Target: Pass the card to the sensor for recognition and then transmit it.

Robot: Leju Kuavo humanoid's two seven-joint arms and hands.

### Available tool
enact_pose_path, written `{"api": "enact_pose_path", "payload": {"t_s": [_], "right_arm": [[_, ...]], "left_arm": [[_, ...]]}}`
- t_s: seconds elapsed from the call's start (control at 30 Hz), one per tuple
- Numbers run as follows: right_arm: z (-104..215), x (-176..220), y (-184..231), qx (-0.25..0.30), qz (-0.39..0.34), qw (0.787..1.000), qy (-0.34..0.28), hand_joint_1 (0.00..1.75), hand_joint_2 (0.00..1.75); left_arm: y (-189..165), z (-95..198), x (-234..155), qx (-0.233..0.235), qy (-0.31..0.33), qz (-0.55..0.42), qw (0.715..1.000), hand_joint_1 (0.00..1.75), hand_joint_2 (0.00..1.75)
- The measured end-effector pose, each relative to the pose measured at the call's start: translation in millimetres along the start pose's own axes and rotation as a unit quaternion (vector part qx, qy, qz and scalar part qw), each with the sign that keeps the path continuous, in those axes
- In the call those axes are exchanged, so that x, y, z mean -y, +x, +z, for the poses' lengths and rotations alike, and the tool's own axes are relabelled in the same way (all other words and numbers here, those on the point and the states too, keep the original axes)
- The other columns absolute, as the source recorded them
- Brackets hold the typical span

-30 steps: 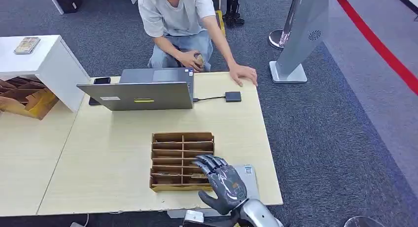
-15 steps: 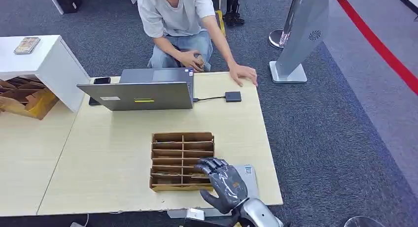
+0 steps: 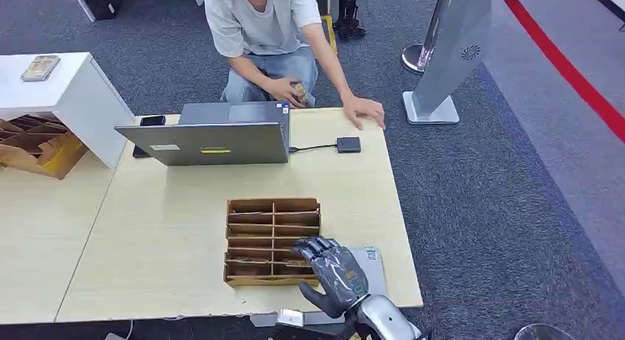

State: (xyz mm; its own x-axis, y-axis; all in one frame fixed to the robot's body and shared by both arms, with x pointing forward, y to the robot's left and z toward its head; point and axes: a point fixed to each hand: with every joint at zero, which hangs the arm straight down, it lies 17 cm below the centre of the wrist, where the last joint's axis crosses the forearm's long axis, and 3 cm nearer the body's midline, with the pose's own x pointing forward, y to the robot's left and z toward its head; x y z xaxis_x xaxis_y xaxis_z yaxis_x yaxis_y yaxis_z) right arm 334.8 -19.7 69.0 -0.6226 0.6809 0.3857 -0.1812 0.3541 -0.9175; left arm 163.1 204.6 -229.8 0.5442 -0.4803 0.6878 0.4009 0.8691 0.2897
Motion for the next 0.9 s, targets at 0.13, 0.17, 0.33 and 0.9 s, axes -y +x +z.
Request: {"api": "enact_pose_path", "payload": {"t_s": [0.13,0.17,0.33,0.9], "right_arm": [[-1.5,-1.6,-1.4,-0.003,0.0,1.0,0.002,0.61,1.75],[-1.6,-1.7,-1.5,-0.003,0.0,1.0,0.002,0.61,1.75],[-2.1,-2.9,-3.5,-0.004,0.002,1.0,0.004,0.63,1.75],[-2.1,-4.2,-6.6,-0.011,0.001,1.0,0.007,0.65,1.75]], "left_arm": [[0.1,0.1,0.4,0.0,-0.001,-0.002,1.0,0.0,0.0],[0.1,0.0,0.5,0.001,-0.001,-0.002,1.0,0.0,0.0],[0.3,0.1,0.9,0.001,-0.002,-0.002,1.0,0.0,0.0],[0.3,0.1,1.0,0.001,-0.002,-0.003,1.0,0.0,0.0]]}}
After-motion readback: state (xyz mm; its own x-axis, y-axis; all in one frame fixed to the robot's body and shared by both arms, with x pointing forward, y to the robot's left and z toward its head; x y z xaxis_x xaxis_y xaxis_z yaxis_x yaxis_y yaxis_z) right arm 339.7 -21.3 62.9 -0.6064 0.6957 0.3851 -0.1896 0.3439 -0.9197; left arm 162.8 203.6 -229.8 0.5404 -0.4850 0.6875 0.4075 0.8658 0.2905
